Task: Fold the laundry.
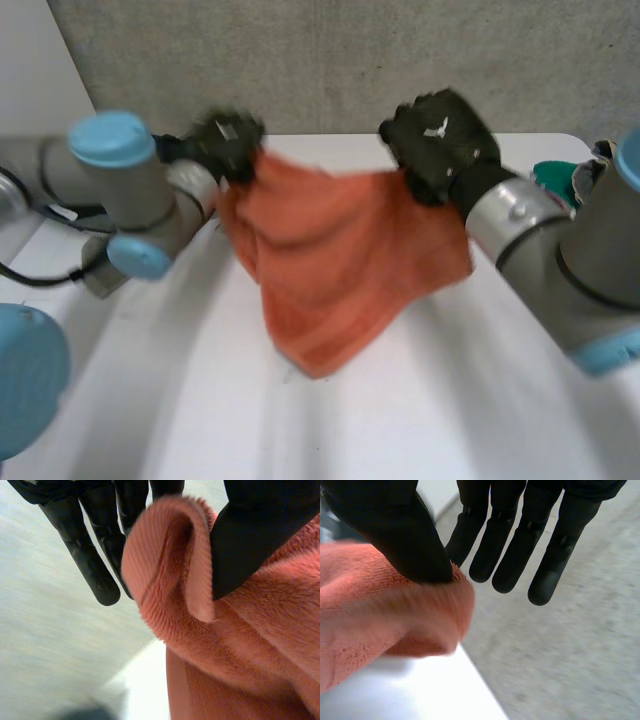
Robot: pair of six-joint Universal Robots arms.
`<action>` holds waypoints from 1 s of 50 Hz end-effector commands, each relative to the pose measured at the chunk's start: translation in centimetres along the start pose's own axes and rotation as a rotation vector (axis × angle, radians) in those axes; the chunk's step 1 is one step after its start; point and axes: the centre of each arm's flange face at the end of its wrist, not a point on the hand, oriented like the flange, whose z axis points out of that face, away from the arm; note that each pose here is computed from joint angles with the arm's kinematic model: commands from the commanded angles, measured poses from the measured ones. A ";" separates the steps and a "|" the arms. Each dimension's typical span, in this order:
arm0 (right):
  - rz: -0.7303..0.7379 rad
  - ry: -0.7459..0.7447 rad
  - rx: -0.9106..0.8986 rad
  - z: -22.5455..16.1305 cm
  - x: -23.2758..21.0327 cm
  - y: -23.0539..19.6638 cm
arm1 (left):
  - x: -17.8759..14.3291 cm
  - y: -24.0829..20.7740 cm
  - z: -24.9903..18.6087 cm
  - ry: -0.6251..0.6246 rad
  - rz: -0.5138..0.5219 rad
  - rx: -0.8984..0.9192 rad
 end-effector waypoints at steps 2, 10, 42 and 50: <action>-0.110 0.252 0.126 5.2 4.8 -2.2 | -5.4 -11.6 -1.2 -0.229 -0.118 0.320; -0.075 0.291 0.253 6.3 5.6 -3.6 | -3.7 -10.1 -6.0 -0.202 -0.100 0.152; 0.005 -0.029 -0.426 -4.7 -0.6 9.3 | 0.8 0.5 -20.0 -0.192 0.028 -0.337; 0.349 0.138 -0.433 -4.6 4.7 7.7 | -0.5 -1.1 -18.5 -0.211 0.021 -0.274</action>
